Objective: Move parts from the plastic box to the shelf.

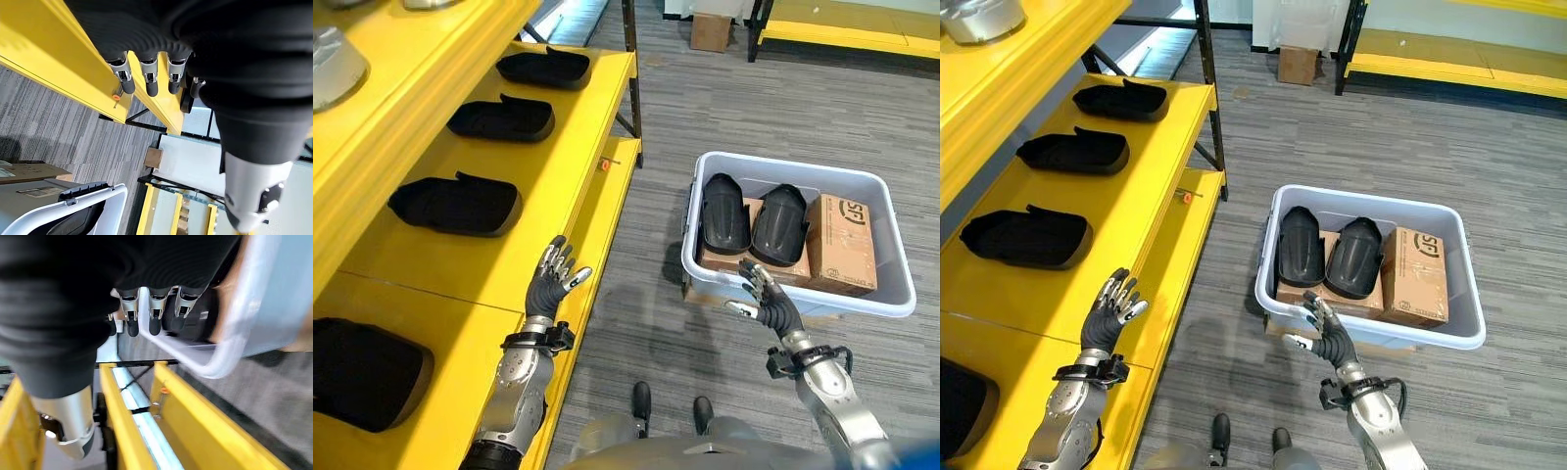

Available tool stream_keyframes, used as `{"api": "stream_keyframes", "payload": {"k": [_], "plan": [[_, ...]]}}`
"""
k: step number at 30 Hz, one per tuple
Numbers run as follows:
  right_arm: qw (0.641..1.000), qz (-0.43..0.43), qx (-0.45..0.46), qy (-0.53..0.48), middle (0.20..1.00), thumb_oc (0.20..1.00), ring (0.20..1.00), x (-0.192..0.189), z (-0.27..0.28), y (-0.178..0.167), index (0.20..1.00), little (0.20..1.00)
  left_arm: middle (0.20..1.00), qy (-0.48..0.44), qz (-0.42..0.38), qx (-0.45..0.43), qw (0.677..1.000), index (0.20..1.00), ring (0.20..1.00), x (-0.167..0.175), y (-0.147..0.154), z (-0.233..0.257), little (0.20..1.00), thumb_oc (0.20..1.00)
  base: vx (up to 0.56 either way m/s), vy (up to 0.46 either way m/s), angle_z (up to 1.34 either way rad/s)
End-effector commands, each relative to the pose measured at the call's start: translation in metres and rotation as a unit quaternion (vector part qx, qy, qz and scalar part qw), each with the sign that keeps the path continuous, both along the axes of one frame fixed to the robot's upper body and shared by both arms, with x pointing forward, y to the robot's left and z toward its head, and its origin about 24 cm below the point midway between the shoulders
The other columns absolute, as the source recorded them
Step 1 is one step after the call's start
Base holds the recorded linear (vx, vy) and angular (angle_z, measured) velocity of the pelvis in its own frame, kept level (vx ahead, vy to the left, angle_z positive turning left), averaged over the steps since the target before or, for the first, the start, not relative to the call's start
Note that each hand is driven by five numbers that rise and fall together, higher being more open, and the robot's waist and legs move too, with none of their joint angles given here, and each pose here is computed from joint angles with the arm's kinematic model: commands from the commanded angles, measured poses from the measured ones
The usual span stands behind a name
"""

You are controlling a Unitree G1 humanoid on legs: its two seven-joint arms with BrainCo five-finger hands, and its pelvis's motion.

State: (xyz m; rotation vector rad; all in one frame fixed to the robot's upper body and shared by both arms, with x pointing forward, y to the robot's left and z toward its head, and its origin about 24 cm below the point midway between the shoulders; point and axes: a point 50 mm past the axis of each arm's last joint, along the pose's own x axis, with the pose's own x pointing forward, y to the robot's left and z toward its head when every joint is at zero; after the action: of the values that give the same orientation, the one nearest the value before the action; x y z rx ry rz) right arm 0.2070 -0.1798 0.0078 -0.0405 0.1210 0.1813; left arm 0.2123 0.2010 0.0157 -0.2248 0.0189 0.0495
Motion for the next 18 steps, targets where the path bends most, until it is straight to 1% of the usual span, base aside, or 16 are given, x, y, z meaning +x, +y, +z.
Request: {"api": "stream_keyframes", "payload": {"k": [1,5,7,11,14,16,18], "plan": [[0.998,0.012,0.008,-0.056,1.000,1.000,1.000,0.009,0.020,0.004,1.000,1.000,1.000,-0.033,-0.007,0.028,0.999,1.000,1.000,0.001,0.007,0.013,1.000,1.000,0.04,0.070,-0.01],[0.997,0.032,0.014,-0.069,1.000,1.000,1.000,0.013,0.025,0.016,1.000,1.000,1.000,-0.043,-0.011,0.048,0.998,1.000,1.000,0.006,0.009,0.020,1.000,1.000,0.08,0.091,-0.19],[0.997,0.029,0.021,-0.070,1.000,1.000,1.000,0.013,0.026,0.018,1.000,1.000,1.000,-0.041,-0.011,0.043,0.998,1.000,1.000,0.004,0.010,0.020,1.000,1.000,0.17,-0.009,-0.34],[0.997,0.021,0.014,-0.067,1.000,1.000,1.000,0.012,0.024,0.017,1.000,1.000,1.000,-0.036,-0.010,0.036,0.999,1.000,1.000,0.002,0.011,0.018,1.000,1.000,0.22,-0.146,-0.38],[0.997,0.024,0.010,-0.071,1.000,1.000,1.000,0.009,0.026,0.017,1.000,1.000,1.000,-0.024,-0.005,0.050,0.998,1.000,1.000,-0.003,0.015,0.013,1.000,1.000,0.22,-0.191,-0.29],[0.998,0.021,0.010,-0.066,1.000,1.000,1.000,0.005,0.025,0.014,1.000,1.000,1.000,-0.017,-0.007,0.053,0.998,1.000,1.000,-0.004,0.013,0.009,1.000,1.000,0.24,-0.220,0.01],[0.998,0.020,0.010,-0.064,1.000,1.000,1.000,0.003,0.024,0.013,1.000,1.000,1.000,-0.013,-0.005,0.052,0.999,1.000,1.000,-0.005,0.014,0.007,1.000,1.000,0.18,-0.157,0.63]]}}
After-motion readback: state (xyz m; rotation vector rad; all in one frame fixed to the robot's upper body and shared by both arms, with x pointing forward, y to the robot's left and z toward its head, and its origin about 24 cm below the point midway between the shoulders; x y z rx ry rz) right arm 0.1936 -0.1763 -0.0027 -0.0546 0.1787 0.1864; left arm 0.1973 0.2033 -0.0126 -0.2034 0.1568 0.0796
